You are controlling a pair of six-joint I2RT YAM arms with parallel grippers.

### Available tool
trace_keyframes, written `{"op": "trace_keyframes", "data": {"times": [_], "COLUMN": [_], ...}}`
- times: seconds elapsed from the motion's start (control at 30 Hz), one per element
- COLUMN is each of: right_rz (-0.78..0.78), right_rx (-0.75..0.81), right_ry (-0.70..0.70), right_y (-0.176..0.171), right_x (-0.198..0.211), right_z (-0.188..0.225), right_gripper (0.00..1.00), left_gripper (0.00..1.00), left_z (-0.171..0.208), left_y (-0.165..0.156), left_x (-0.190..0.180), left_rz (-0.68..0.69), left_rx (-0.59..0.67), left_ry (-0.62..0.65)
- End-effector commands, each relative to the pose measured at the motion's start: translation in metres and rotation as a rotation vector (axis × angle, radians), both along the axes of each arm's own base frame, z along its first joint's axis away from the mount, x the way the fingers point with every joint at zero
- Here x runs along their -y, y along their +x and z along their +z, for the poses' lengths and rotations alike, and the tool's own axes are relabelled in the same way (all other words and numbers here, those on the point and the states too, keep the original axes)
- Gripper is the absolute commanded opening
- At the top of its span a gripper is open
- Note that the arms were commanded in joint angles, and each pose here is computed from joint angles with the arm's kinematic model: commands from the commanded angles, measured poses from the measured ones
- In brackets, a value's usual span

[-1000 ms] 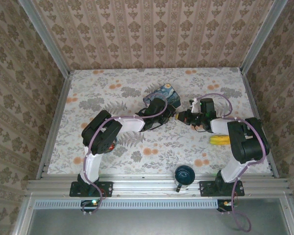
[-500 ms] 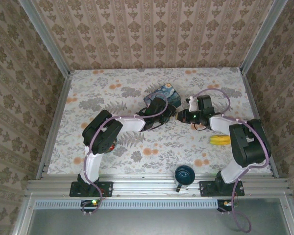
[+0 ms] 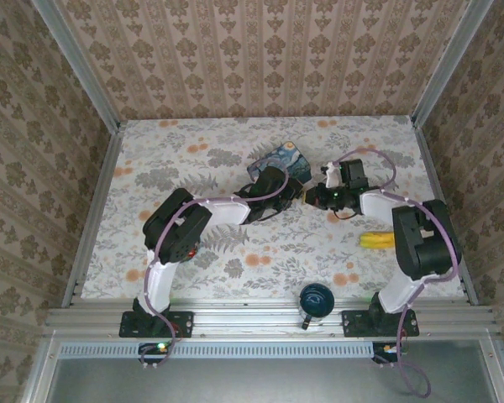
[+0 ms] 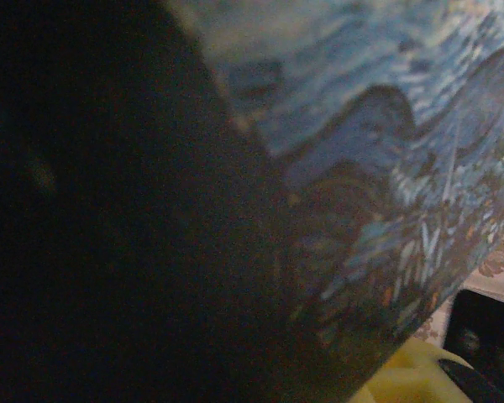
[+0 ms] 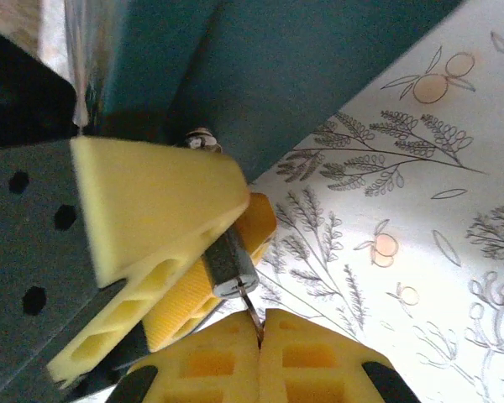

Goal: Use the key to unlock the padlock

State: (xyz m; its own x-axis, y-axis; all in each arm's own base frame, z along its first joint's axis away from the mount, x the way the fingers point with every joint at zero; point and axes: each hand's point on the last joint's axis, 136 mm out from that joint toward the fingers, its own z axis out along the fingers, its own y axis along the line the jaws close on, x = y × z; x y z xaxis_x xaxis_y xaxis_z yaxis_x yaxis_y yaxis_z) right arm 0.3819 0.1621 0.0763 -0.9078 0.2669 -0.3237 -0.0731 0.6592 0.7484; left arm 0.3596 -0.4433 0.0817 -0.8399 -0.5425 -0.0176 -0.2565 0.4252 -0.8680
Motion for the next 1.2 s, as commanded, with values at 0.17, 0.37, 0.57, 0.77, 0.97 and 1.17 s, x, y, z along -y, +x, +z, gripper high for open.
{"op": "trace_keyframes", "data": {"times": [0.17,0.37,0.57,0.77,0.97,1.17], "right_rz": [-0.067,-0.145,-0.241,-0.317,-0.461,-0.52], "right_rx": [-0.007,-0.113,-0.225,-0.25,-0.305,-0.33], "right_ry": [0.432,0.651,0.761,0.768,0.735,0.717], "right_y": [0.037,0.042,0.044,0.046,0.041,0.038], "right_x": [-0.026,-0.028,-0.03,-0.028,-0.014,-0.011], "right_z": [0.047,0.044,0.026,0.017,-0.022,-0.039], "right_gripper": [0.0,0.0,0.0,0.0,0.0,0.0], "left_gripper": [0.0,0.0,0.04,0.15,0.2,0.26], "left_z": [-0.018,-0.017,-0.019,-0.019,-0.02,-0.021], "left_y": [-0.087,-0.087,-0.088,-0.088,-0.089,-0.09], "left_x": [0.044,0.042,0.041,0.043,0.041,0.041], "left_rz": [-0.285,-0.281,-0.264,-0.258,-0.243,-0.237], "left_rx": [-0.221,-0.223,-0.238,-0.241,-0.246,-0.252], "left_ry": [-0.063,-0.07,-0.089,-0.117,-0.123,-0.127]}}
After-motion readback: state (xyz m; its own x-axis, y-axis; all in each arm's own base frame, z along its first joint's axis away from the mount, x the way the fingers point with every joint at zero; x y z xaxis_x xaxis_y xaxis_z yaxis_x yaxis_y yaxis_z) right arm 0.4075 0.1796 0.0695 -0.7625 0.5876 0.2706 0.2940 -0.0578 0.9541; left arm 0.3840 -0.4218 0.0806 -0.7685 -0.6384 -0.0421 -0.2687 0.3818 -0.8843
